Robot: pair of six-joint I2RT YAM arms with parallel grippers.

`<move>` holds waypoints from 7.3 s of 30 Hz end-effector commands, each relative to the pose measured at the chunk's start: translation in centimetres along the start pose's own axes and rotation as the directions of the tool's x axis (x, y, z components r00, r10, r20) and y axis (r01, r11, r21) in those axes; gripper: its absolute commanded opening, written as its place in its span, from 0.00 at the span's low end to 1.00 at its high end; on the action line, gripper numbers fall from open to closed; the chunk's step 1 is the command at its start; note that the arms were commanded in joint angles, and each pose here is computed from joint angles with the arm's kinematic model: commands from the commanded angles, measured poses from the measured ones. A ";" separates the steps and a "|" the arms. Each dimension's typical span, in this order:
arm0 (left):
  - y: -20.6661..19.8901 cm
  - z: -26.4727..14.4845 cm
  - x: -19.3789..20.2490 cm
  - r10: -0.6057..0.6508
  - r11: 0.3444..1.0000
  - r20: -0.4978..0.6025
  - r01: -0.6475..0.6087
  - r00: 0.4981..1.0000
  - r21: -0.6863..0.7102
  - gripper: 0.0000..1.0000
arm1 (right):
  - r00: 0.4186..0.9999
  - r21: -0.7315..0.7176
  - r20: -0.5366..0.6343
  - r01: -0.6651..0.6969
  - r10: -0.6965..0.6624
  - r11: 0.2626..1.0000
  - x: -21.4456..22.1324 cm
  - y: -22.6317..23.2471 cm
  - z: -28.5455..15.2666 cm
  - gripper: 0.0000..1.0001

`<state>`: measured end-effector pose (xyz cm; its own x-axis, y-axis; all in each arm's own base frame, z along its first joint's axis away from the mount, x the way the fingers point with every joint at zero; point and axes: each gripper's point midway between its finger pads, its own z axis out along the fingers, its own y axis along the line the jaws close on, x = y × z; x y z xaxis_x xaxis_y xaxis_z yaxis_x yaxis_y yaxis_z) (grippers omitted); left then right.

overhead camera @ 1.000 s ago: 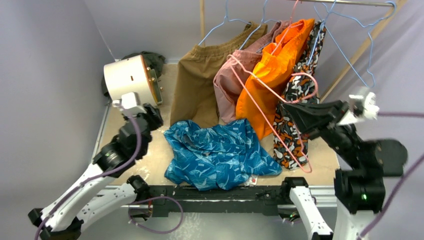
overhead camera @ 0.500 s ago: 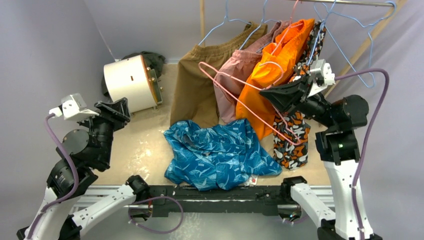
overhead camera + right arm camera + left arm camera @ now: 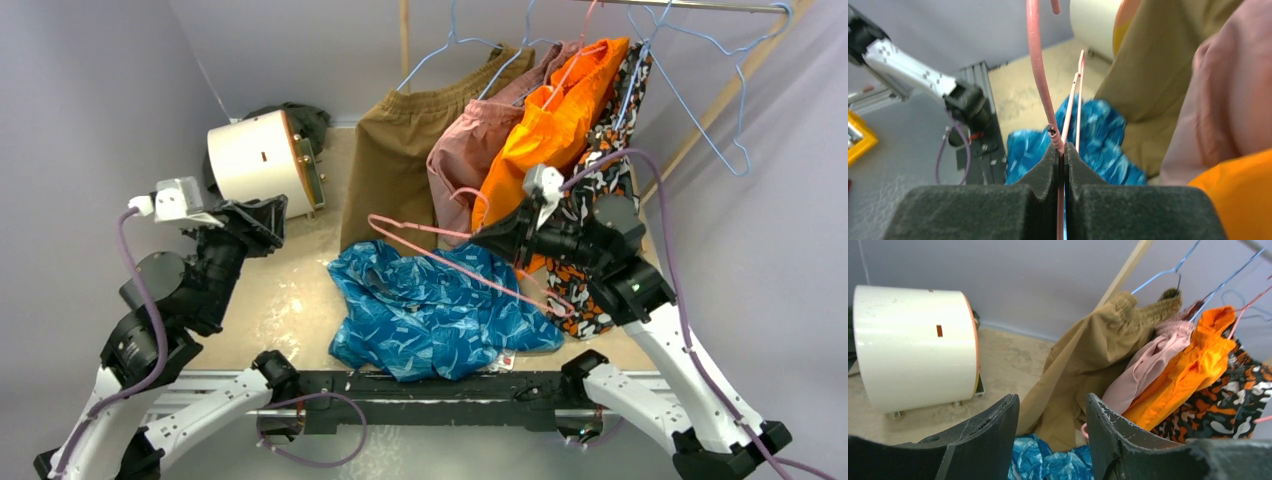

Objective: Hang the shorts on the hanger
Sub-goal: Pick up the hanger from the clothesline, then hang the shorts on the hanger.

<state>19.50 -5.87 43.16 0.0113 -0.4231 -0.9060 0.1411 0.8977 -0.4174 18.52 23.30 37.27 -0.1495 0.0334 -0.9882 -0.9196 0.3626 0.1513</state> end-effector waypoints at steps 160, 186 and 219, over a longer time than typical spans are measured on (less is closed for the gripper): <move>-21.7 3.3 7.9 -0.269 0.744 -0.664 0.588 0.697 0.316 0.00 | 0.745 0.033 0.666 0.004 -0.025 0.999 -10.8 3.3 5.8 0.00; -19.8 0.5 12.8 -0.160 0.773 -0.737 0.548 0.657 0.321 0.34 | 0.553 -0.108 0.821 -0.092 0.141 0.990 -10.6 4.2 0.9 0.00; -19.7 -6.8 -2.6 0.047 0.595 -0.380 0.280 0.924 0.754 0.75 | 0.512 -0.150 0.845 -0.043 0.151 0.988 -10.9 6.0 -2.7 0.00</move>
<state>11.38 -23.69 50.90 -0.5377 -0.3205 -0.7798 0.7205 0.3057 -0.6225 16.00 25.49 45.73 0.0359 0.7957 -0.6046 -0.9351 0.2402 0.2606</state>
